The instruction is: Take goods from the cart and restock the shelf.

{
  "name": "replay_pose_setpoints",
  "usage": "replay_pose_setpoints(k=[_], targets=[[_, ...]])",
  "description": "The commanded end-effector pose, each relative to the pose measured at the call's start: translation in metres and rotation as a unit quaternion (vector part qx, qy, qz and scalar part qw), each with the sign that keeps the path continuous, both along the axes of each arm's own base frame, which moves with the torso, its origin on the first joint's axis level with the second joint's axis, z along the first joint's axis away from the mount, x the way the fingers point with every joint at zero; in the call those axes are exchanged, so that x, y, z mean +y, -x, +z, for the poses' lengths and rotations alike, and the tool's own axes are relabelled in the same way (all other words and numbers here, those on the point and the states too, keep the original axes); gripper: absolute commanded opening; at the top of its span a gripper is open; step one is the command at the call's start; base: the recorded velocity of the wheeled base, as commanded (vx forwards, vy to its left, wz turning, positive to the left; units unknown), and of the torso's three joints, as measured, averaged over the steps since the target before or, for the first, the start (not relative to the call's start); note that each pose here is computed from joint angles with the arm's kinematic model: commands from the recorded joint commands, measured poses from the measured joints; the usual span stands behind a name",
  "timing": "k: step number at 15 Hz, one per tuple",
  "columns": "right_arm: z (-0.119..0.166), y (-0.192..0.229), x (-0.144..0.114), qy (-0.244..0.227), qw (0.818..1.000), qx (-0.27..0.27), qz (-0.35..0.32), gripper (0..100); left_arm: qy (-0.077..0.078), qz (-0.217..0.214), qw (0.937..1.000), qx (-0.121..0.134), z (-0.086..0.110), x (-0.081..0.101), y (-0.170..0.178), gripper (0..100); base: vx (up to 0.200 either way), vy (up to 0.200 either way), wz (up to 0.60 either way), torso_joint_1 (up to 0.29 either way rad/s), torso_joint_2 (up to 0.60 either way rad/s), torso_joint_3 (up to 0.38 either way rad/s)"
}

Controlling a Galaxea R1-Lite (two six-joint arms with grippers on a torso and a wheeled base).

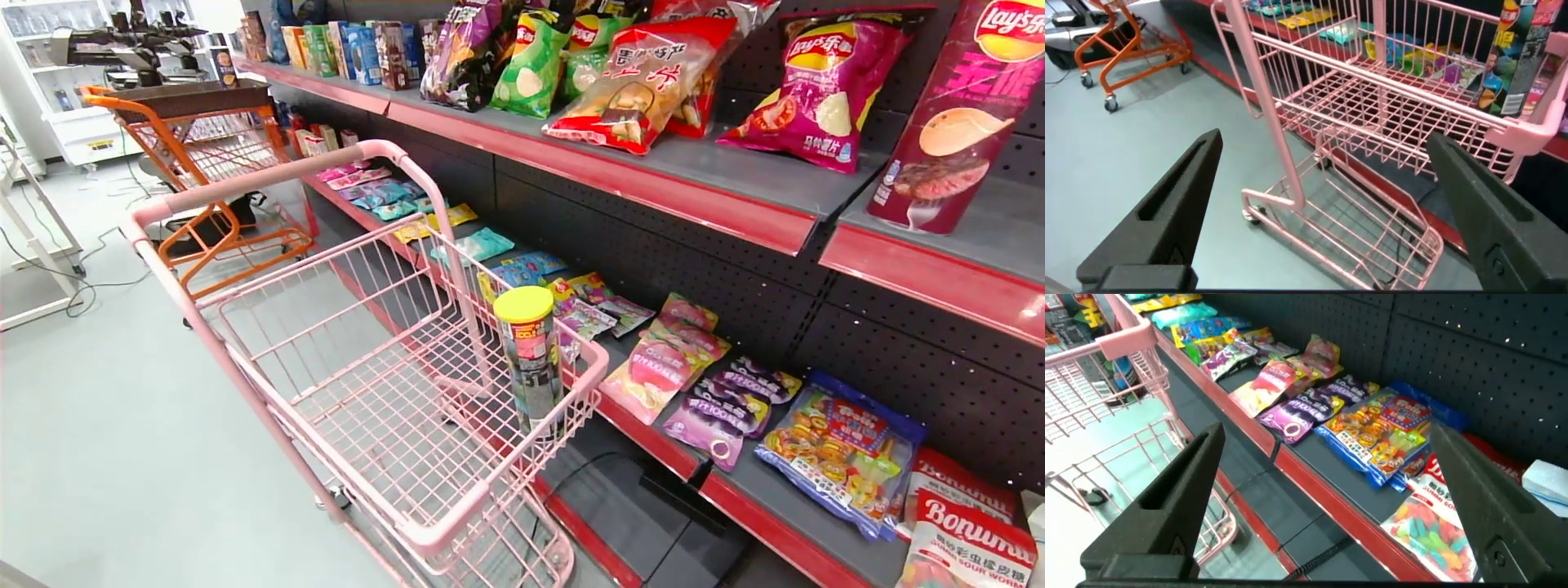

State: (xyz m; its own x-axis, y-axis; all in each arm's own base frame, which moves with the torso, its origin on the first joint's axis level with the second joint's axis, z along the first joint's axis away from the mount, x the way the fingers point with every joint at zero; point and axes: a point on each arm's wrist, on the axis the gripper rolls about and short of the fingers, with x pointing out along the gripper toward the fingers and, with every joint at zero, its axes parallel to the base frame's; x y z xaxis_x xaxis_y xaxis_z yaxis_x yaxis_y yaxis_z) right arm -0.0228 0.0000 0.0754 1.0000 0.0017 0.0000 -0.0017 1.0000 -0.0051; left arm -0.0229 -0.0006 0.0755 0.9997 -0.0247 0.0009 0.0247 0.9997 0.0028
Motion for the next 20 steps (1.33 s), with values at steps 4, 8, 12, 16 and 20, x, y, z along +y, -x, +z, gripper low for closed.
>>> replay_pose_setpoints(k=[4, 8, 12, 16, 20], targets=[[0.000, 0.000, 0.000, -0.001, 1.000, 0.000, 0.000, 100, -0.001, 0.000, 1.0000, 0.000, 0.000, 0.000, 0.000, 100, 0.000, 0.000, 0.00, -0.016, 0.07, 0.060], [0.000, 0.000, 0.000, 0.001, 1.000, 0.000, -0.002, 100, -0.011, -0.003, 0.9999, -0.001, 0.000, 0.000, 0.000, 100, 0.000, 0.000, 0.00, 0.000, 0.00, 0.000], [0.000, 0.000, 0.000, 0.001, 1.000, 0.000, -0.002, 100, 0.050, -0.042, 0.9978, -0.007, 0.110, -0.001, -0.016, 100, 0.000, 0.000, 0.00, 0.000, 0.00, 0.000], [0.000, 0.000, 0.000, 0.001, 1.000, 0.000, -0.001, 100, 0.079, -0.065, 0.9906, 0.091, 0.160, -0.007, -0.112, 100, 0.000, 0.000, 0.00, 0.000, 0.00, 0.000], [0.000, 0.000, 0.000, 0.001, 1.000, 0.000, -0.001, 100, 0.058, -0.142, 0.9823, 0.107, 0.149, -0.014, -0.176, 100, 0.000, 0.000, 0.00, 0.000, 0.00, 0.000]])
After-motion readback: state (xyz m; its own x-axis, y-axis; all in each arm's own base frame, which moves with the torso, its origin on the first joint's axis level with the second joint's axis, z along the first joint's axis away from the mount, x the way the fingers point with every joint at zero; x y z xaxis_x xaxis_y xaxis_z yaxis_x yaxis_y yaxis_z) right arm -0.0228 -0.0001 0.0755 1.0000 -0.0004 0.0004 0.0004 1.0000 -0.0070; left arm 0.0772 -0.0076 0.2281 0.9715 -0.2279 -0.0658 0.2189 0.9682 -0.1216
